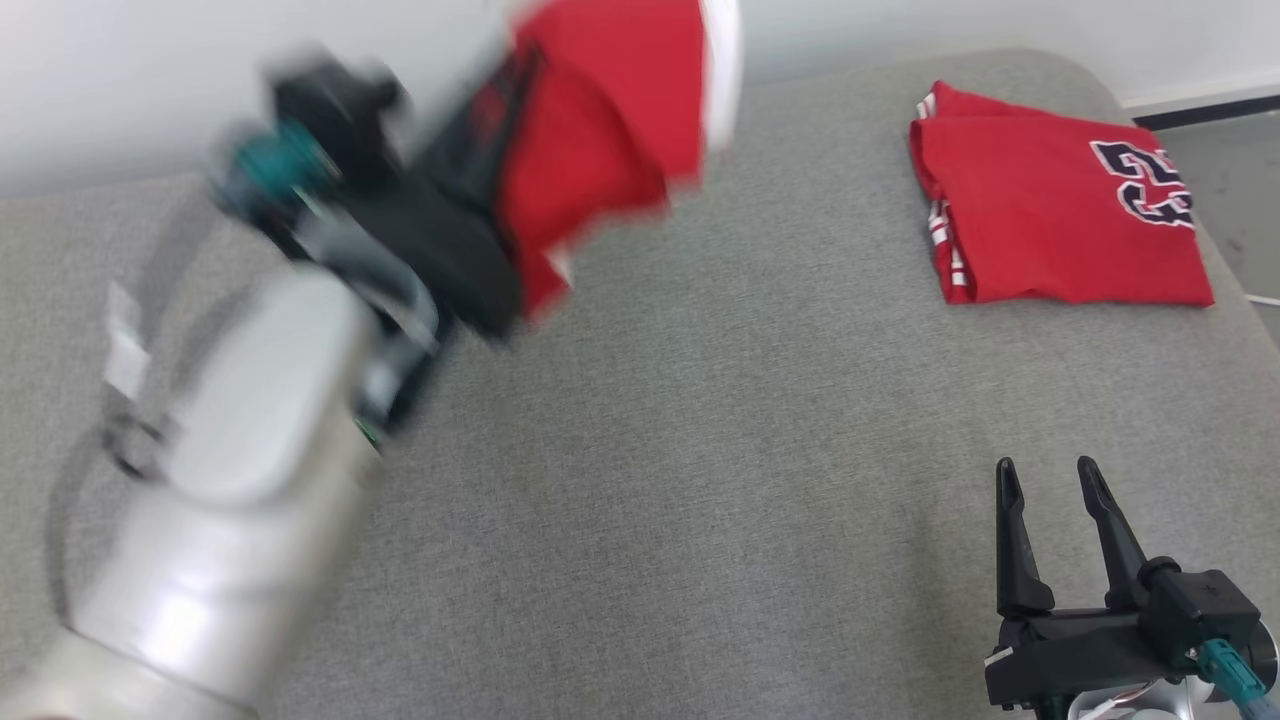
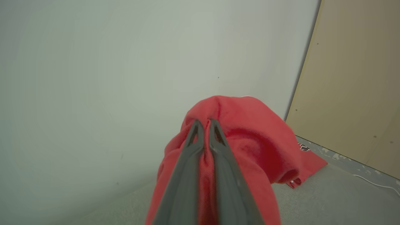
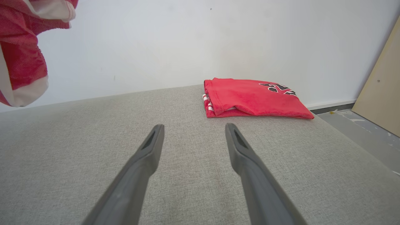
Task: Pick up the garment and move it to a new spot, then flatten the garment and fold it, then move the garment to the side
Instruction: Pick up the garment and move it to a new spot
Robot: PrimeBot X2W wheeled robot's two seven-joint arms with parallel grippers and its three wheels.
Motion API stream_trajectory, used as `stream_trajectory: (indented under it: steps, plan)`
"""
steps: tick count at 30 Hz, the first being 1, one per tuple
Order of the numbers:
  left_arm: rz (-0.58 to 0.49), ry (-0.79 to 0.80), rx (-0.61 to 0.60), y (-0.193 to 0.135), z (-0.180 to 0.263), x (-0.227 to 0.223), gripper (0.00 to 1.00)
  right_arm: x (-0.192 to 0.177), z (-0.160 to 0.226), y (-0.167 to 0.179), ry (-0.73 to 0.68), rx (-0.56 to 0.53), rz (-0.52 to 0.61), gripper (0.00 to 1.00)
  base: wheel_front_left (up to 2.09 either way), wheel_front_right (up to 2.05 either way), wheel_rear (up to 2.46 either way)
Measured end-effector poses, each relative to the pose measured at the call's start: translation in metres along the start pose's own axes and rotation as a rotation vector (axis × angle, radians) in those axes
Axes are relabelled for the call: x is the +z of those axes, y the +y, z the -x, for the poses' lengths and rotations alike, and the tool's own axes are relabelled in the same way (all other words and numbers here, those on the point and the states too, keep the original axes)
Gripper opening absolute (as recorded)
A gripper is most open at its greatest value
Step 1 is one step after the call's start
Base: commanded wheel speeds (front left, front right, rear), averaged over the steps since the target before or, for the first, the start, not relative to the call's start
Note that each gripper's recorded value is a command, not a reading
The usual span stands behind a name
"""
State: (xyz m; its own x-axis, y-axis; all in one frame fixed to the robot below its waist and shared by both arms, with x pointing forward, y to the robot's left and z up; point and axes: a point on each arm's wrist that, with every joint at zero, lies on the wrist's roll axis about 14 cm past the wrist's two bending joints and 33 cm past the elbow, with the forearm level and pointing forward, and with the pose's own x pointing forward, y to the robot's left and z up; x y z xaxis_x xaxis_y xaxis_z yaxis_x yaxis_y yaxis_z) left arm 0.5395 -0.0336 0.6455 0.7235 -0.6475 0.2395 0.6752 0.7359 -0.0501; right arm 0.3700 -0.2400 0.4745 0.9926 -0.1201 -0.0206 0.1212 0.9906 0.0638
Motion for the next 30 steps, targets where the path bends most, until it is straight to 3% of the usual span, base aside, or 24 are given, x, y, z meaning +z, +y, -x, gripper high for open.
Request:
stream_trajectory:
  steps: [3,7,8,9,10,14,18,23,30]
  plan:
    - [0.030,0.049,-0.029,-0.020,0.008,-0.025,0.00,0.002,0.002,-0.001,-0.007,-0.003,-0.001,1.00,0.00,0.00,0.00]
    - [0.101,0.204,-0.047,-0.050,0.041,-0.093,0.00,0.002,0.001,0.002,-0.007,0.004,-0.007,1.00,0.00,0.00,0.00]
    - [0.117,0.235,-0.040,-0.054,0.050,-0.107,0.20,0.001,0.000,0.004,-0.005,0.011,-0.010,1.00,0.00,0.00,0.00]
    - [0.113,0.273,-0.036,-0.056,0.059,-0.121,0.82,0.000,-0.001,0.007,-0.004,0.019,-0.011,1.00,0.00,0.00,0.00]
    - [0.086,0.308,-0.036,-0.056,0.068,-0.133,1.00,0.000,-0.002,0.010,-0.004,0.028,-0.013,1.00,0.00,0.00,0.00]
    - [0.092,0.333,-0.011,-0.056,0.084,-0.148,1.00,0.002,-0.009,0.017,-0.012,0.049,-0.016,1.00,0.00,0.00,0.00]
    - [0.132,0.225,0.065,-0.039,0.078,-0.119,1.00,0.003,-0.011,0.026,-0.019,0.076,-0.020,1.00,0.00,0.00,0.00]
    - [0.086,0.050,0.240,0.016,0.092,-0.060,1.00,0.009,-0.013,0.039,-0.036,0.113,-0.026,1.00,0.00,0.00,0.00]
    - [-0.058,-0.072,0.517,0.094,0.173,-0.009,1.00,0.015,-0.017,0.060,-0.055,0.173,-0.029,1.00,0.00,0.00,0.00]
